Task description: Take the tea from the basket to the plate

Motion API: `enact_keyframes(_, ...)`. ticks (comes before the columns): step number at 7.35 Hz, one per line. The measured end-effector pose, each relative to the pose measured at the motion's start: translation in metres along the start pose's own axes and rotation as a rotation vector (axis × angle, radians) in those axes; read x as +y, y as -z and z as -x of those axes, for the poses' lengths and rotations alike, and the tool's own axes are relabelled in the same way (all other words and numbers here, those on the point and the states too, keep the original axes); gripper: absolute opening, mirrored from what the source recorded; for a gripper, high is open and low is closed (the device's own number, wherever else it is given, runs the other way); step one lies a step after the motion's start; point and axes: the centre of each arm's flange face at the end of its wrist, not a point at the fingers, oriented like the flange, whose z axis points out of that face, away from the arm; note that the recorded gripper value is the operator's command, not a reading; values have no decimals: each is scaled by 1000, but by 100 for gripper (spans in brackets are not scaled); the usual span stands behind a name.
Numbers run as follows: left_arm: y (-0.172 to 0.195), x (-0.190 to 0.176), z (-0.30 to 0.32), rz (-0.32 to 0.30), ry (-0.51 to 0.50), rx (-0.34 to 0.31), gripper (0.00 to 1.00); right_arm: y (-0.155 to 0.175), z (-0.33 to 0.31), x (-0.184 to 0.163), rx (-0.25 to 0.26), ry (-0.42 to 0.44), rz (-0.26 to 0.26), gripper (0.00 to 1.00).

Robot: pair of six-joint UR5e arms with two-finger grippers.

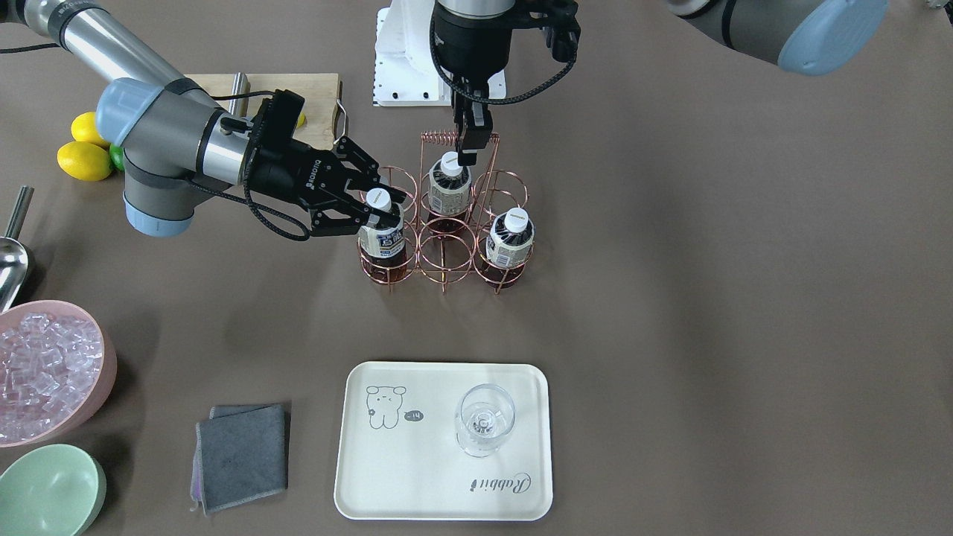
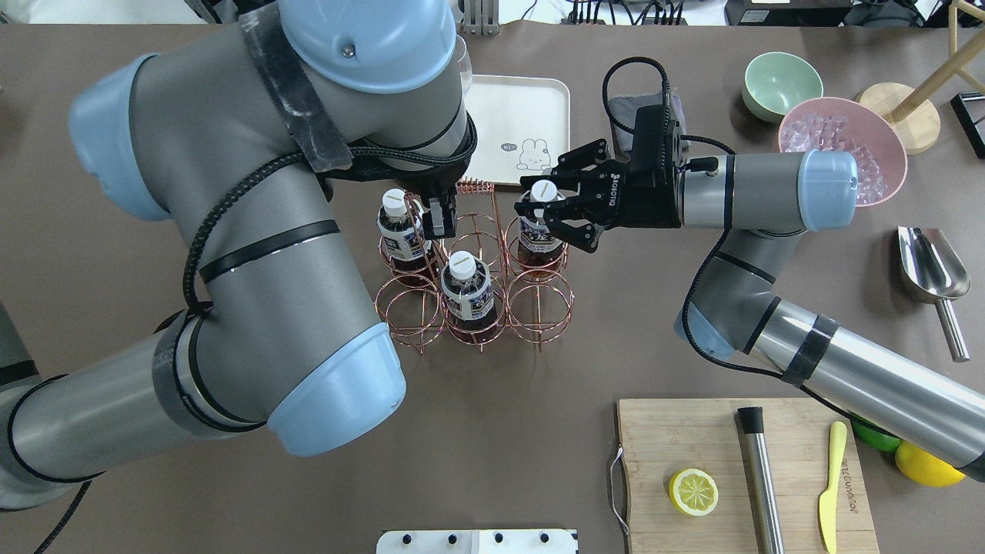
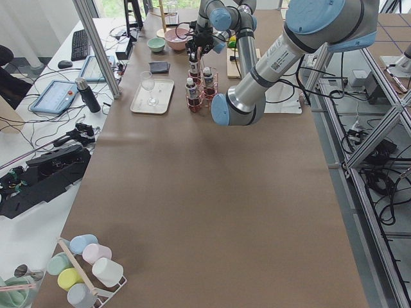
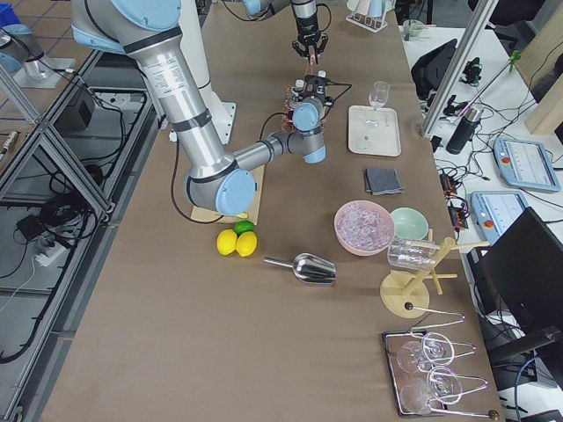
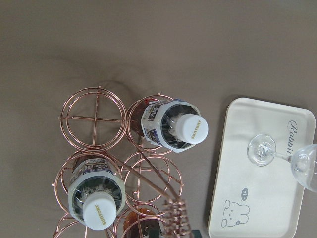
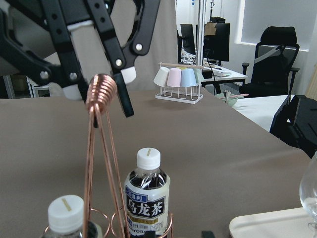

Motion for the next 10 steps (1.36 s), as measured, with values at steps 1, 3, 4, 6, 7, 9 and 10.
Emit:
enact_keyframes(1, 0, -1, 0, -1, 0, 0, 0, 4, -1, -11, 4, 4, -16, 0)
enact_keyframes(3, 0, -1, 0, -2, 1, 0, 0, 13, -2, -41, 16, -14, -46, 0)
enact_keyframes(4, 0, -1, 0, -1, 2, 0, 0, 21, -5, -59, 27, -31, -62, 0)
enact_keyframes(6, 2, -1, 0, 1, 1, 1, 0, 46, -18, -94, 63, -66, -98, 0)
enact_keyframes(7, 3, 0, 1, 3, 1, 0, 0, 59, -28, -105, 85, -77, -109, 0)
enact_keyframes(9, 14, -7, -3, 12, 5, 11, 0, 79, -56, -110, 149, -80, -106, 0)
enact_keyframes(10, 27, -21, -14, 9, 2, 30, 0, 81, -79, -108, 198, -82, -99, 0)
